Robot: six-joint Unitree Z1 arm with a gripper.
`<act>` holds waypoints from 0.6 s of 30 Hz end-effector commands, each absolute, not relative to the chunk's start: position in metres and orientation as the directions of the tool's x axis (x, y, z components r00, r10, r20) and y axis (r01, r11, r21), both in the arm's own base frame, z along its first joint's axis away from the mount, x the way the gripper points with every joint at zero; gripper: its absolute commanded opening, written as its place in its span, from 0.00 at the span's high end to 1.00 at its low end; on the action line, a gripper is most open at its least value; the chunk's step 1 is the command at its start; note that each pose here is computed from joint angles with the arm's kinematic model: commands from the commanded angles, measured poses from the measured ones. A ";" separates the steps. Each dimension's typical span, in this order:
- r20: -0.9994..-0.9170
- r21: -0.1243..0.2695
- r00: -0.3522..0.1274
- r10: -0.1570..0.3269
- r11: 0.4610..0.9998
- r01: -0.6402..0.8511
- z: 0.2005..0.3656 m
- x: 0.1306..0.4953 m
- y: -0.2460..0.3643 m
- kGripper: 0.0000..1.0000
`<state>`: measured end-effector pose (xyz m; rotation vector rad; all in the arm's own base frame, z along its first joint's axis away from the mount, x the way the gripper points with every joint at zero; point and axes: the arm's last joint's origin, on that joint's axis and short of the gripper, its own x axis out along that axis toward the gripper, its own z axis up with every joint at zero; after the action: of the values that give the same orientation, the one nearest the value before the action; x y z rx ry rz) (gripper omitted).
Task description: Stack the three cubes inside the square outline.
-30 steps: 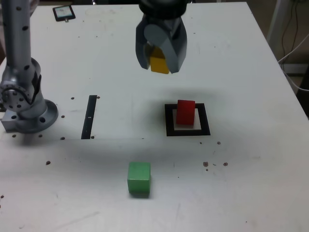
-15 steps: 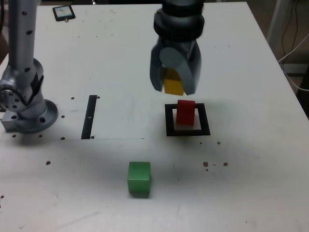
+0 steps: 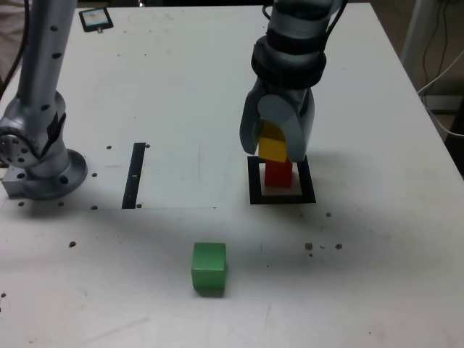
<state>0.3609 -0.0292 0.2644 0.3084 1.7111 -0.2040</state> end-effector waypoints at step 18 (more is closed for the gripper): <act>-0.987 0.028 -0.141 0.078 0.945 0.327 0.260 0.366 -0.028 0.40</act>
<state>0.3644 -0.0288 0.2589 0.3067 1.7176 -0.2200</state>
